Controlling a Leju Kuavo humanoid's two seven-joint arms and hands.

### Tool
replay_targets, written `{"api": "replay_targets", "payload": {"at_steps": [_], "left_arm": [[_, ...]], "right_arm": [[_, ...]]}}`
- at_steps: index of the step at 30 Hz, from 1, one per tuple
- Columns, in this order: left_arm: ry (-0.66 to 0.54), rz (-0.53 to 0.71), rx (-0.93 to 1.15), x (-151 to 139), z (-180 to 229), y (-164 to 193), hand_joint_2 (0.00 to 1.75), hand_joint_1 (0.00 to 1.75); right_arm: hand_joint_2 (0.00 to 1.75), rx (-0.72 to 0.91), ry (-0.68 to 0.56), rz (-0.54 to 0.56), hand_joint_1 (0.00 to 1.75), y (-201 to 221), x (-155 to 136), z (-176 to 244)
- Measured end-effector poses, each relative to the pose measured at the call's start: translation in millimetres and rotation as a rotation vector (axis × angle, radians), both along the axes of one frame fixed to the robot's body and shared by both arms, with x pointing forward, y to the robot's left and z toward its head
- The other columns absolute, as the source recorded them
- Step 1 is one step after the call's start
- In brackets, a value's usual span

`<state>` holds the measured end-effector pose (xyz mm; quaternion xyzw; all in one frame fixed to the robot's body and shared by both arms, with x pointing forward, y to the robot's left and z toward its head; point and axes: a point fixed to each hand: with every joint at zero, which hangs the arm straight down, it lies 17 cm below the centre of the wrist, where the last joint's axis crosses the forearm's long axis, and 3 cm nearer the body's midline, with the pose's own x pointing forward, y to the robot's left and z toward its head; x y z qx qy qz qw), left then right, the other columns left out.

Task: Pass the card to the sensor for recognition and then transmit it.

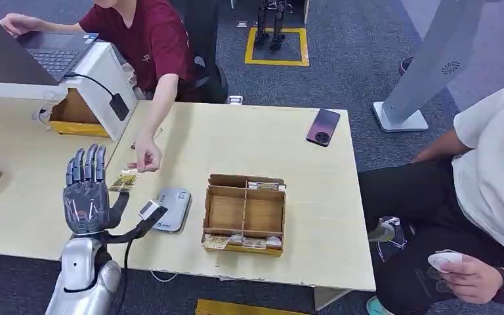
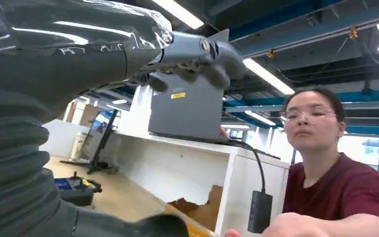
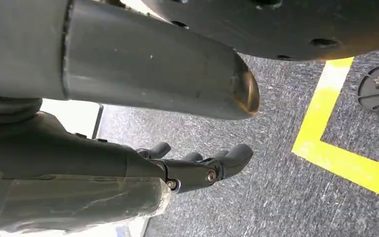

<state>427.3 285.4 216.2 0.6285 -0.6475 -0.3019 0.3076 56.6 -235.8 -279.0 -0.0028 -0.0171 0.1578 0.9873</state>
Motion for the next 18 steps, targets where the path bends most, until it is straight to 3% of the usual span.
{"api": "replay_targets", "payload": {"at_steps": [18], "left_arm": [[-0.017,-0.156,0.007,-8.1,-2.5,-18.9,1.75,1.75]], "right_arm": [[0.00,-0.004,0.004,0.004,0.00,-0.5,-0.6,-0.1]]}}
